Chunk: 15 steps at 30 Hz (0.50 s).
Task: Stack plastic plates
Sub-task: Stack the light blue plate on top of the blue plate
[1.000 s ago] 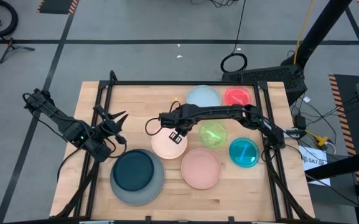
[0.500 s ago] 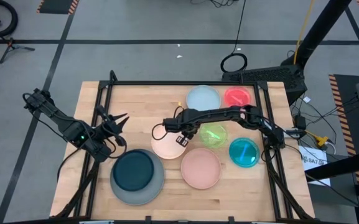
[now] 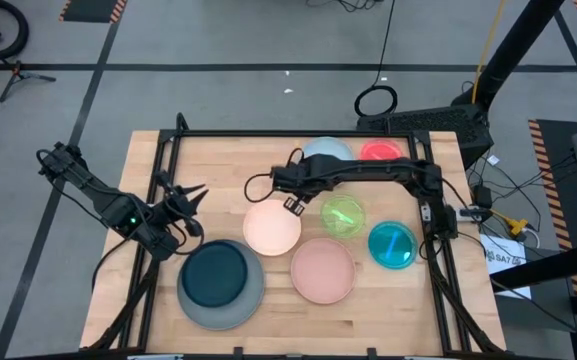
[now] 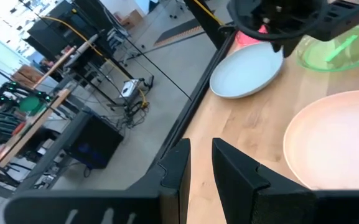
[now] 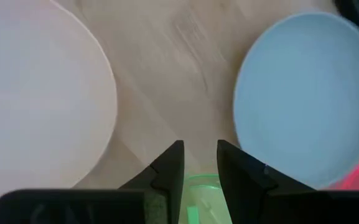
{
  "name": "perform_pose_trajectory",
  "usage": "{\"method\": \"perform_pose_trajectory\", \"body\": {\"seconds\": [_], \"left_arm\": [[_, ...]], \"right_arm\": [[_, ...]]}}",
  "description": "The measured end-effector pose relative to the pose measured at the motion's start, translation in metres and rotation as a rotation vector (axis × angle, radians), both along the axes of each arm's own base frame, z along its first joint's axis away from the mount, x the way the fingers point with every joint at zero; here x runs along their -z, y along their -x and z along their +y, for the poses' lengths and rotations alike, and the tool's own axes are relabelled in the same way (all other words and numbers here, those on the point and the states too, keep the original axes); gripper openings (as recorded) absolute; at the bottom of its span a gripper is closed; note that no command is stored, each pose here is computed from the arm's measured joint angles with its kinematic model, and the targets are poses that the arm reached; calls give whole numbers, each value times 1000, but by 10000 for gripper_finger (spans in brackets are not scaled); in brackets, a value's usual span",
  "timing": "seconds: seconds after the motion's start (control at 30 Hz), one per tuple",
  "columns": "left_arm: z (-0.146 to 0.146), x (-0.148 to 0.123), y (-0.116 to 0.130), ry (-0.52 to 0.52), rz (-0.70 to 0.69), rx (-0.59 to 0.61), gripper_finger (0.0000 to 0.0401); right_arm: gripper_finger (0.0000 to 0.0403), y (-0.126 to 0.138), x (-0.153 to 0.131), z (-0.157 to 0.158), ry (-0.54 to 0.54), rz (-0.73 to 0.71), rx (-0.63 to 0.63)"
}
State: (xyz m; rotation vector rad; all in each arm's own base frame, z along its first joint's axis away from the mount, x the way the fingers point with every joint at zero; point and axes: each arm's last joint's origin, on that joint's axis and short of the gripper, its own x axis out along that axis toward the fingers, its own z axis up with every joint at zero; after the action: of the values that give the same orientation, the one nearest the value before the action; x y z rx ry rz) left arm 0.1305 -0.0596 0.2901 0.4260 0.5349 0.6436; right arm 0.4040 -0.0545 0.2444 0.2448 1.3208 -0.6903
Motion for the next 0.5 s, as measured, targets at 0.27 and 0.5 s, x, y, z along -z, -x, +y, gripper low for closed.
{"method": "perform_pose_trajectory", "body": {"seconds": [0.27, 0.5], "left_arm": [[0, 1, 0, 21, 15, 13, 74], [-1, 1, 0, 18, 18, 15, 74]], "right_arm": [[91, 40, 27, -18, 6, -20, -1], [91, 66, 49, -30, 51, -88, -204]]}}
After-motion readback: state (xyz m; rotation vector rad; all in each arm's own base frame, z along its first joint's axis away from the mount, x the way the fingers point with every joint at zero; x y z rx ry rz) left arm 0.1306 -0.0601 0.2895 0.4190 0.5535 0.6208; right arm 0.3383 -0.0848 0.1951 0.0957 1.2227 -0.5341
